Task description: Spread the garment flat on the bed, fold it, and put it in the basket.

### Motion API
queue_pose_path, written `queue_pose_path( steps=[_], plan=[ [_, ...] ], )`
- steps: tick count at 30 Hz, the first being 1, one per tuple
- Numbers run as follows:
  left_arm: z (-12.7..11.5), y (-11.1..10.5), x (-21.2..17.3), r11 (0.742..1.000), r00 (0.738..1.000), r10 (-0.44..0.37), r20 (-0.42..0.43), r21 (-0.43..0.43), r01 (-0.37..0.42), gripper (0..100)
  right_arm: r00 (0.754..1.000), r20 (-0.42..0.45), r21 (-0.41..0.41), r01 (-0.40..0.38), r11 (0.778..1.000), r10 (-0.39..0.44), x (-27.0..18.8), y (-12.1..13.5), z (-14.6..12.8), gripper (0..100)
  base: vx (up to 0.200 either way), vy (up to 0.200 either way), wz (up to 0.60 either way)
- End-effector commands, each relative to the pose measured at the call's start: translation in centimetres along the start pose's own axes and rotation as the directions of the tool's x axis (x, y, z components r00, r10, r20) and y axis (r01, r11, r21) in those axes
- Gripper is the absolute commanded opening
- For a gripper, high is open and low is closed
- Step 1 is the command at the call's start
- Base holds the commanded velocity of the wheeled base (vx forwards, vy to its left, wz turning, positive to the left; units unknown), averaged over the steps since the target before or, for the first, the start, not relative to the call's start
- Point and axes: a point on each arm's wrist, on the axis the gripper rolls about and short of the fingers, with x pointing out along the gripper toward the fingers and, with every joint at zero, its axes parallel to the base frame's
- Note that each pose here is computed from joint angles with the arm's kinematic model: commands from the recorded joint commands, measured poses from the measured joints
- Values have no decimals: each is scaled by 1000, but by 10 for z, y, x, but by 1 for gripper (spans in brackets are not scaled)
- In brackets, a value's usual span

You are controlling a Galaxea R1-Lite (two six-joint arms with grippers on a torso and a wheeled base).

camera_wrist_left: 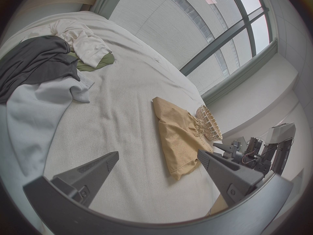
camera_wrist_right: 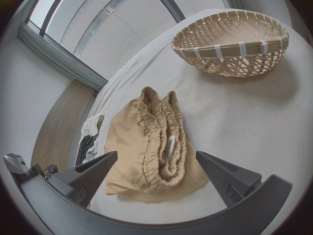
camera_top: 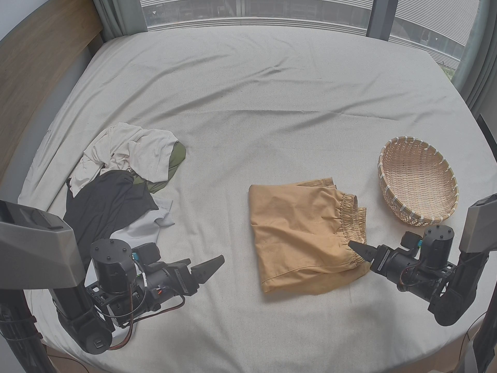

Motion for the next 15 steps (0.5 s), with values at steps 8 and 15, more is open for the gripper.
queue_pose_path(
  steps=[8,15],
  plan=[
    [-1,1,0,1000,1000,4,-3,-2,-4,100,993,-99,29,70,997,-67,12,-18,-21,100,0,0,0],
    [-2,2,-2,1000,1000,9,-9,-3,-9,100,996,-88,82,12,997,-4,36,-6,-25,100,0,0,0]
  ],
)
